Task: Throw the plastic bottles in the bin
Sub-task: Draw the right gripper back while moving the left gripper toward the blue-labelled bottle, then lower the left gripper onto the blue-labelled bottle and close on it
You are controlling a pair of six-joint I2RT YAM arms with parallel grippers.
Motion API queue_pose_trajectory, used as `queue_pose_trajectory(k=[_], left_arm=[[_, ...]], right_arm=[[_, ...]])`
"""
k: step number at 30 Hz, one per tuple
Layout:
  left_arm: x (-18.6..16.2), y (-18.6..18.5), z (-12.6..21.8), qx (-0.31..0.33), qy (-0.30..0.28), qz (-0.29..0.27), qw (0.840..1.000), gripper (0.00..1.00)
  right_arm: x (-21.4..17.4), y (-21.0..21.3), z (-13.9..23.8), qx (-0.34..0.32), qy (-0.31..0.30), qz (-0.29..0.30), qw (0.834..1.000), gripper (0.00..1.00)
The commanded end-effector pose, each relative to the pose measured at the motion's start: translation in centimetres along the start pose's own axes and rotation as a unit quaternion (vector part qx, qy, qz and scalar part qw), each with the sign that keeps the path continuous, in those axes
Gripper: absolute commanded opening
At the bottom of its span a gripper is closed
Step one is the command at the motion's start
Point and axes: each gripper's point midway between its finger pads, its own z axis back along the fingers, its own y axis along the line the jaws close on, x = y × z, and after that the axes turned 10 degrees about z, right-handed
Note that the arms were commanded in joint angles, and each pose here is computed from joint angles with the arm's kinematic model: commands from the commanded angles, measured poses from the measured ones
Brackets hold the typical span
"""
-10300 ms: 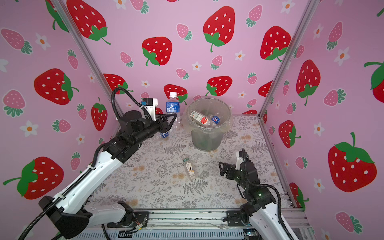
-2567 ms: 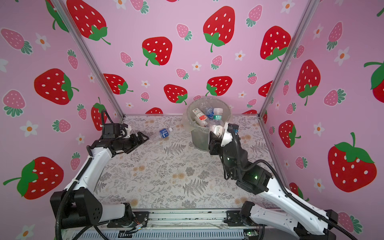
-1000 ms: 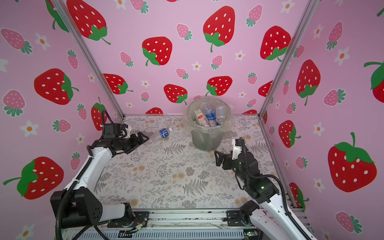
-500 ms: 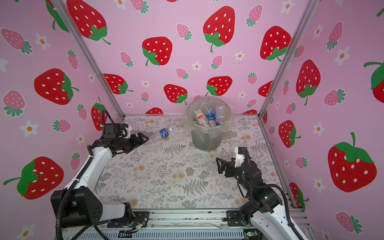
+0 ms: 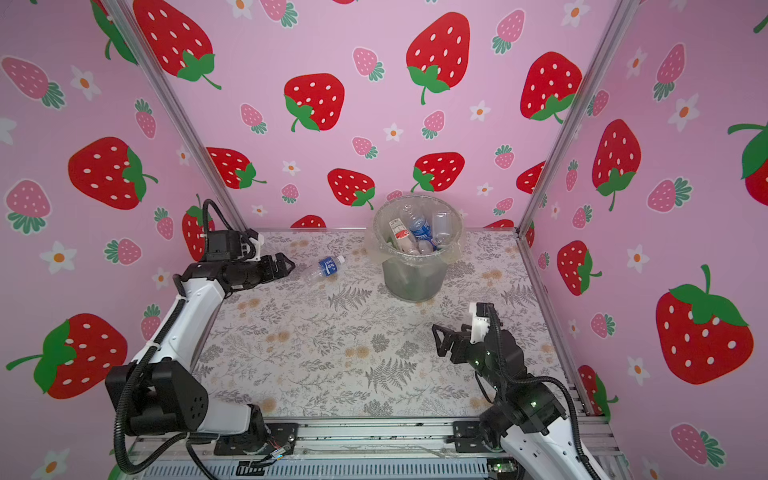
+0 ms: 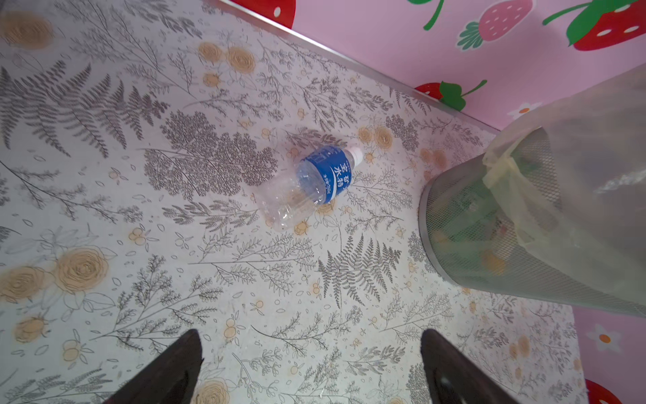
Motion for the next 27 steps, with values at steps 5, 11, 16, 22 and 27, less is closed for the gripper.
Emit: queue_pose_trajectory(k=[5, 11, 16, 22, 27], left_arm=[[0.5, -1.2, -2.4, 0.062, 0.027, -0.113, 0.991, 0.99], [1.3, -3.0, -5.1, 0.033, 0.031, -0.131, 0.990, 0.99], [2.0, -3.0, -7.5, 0.062, 0.041, -0.163, 0.984, 0.99], [1.7, -3.3, -10.9, 0.071, 0.068, -0.203, 0.974, 0.99], [1.3, -2.6, -13.7, 0.075, 0.091, -0.211, 0.970, 0.99]], right_arm=[[-1.0, 0.1, -0.4, 0.011, 0.010, -0.009, 1.000, 0.99], [-1.0, 0.4, -0.2, 0.017, 0.013, -0.011, 1.000, 0.99], [-1.3, 0.4, -0.1, 0.021, 0.016, -0.014, 1.000, 0.99], [-1.5, 0.2, 0.0, 0.019, 0.011, -0.022, 1.000, 0.99], [-1.6, 0.1, -0.1, 0.017, 0.010, -0.021, 1.000, 0.99]])
